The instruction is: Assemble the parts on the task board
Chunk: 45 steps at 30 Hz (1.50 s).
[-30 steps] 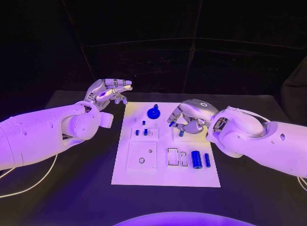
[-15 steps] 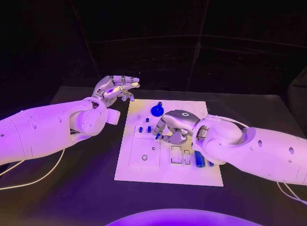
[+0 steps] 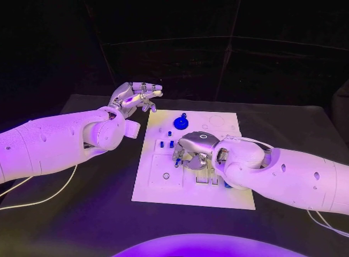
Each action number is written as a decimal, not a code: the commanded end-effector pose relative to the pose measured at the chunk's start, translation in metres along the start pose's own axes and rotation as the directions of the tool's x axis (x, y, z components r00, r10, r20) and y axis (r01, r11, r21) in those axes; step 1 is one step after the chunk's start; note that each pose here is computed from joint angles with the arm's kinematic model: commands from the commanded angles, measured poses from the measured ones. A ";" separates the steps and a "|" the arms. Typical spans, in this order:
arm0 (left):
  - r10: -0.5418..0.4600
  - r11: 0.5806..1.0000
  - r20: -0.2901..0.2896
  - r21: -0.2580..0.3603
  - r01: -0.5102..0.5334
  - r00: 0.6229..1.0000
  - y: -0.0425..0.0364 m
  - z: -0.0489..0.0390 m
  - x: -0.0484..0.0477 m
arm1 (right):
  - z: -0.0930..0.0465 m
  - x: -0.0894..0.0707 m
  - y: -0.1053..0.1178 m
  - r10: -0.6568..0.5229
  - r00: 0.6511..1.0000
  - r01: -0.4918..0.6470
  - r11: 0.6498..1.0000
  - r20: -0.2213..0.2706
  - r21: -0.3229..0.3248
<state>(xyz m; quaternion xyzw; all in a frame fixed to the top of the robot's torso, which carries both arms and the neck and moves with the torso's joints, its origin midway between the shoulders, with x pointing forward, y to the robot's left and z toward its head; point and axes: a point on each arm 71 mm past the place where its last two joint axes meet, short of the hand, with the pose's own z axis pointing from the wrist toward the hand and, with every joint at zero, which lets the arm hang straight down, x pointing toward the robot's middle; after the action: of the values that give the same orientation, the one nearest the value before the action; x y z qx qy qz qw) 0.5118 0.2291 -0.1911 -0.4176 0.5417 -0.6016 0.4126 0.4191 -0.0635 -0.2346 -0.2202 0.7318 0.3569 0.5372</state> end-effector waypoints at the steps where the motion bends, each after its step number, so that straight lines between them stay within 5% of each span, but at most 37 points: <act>1: -0.007 1.000 -0.008 0.005 0.007 1.000 -0.0012 0.0009 0.0015 | 0.002 0.001 0.002 -0.031 0.999 0.031 1.000 -0.013 -0.002; 23: -0.007 1.000 -0.009 -0.001 0.007 1.000 -0.0005 0.0014 0.0009 | 0.005 0.007 0.004 -0.060 0.996 0.060 0.998 -0.060 0.000; 45: -0.007 1.000 -0.007 -0.008 0.007 1.000 -0.0001 0.0012 -0.0007 | 0.005 0.007 0.006 -0.053 0.999 0.053 0.999 -0.007 -0.009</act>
<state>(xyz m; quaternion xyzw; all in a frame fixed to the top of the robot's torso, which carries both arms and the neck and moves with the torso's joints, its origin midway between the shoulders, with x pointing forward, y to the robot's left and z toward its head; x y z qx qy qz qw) 0.5130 0.2300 -0.1921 -0.4197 0.5443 -0.5986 0.4114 0.4158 -0.0554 -0.2429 -0.2469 0.7352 0.3409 0.5313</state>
